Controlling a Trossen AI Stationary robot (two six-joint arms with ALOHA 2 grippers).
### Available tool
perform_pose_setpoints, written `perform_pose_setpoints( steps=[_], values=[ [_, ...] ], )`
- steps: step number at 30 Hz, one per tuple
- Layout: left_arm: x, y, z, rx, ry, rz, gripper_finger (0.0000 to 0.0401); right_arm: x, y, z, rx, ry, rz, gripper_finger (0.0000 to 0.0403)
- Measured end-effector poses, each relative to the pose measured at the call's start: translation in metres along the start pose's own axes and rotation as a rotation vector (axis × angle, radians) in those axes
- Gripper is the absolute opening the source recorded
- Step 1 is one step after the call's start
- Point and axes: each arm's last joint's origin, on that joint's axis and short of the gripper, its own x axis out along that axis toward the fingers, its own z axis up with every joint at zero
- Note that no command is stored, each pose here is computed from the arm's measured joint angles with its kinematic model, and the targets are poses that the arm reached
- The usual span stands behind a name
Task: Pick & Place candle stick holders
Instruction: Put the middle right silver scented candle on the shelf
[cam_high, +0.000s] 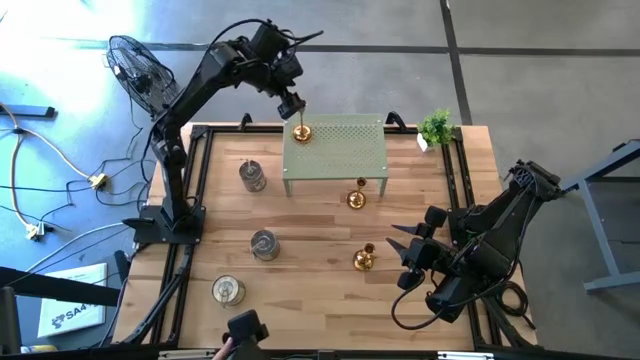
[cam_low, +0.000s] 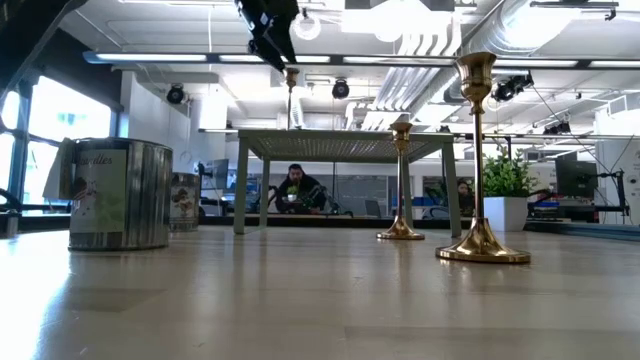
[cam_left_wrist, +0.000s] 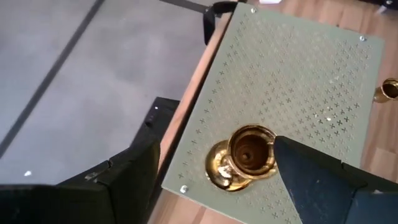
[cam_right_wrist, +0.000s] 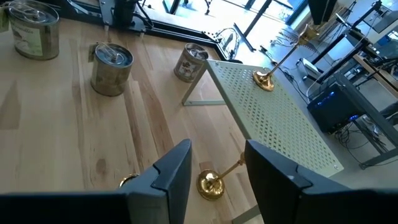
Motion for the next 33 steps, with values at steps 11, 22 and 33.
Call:
perform_pose_setpoints(
  steps=[11,22,33],
  values=[
    [-0.043,-0.004,-0.005,-0.048,-0.056,0.102,0.0309,0.000,0.000,0.000,-0.003,0.012,0.009,0.0145],
    [-0.056,-0.013,-0.008,-0.004,-0.109,-0.115,0.0309,0.000,0.000,-0.001,0.014,0.031,0.021,0.0145],
    [-0.051,-0.013,-0.012,-0.038,-0.061,-0.122,0.0309,0.000,0.000,-0.002,0.042,0.045,0.034,0.0145]
  ],
)
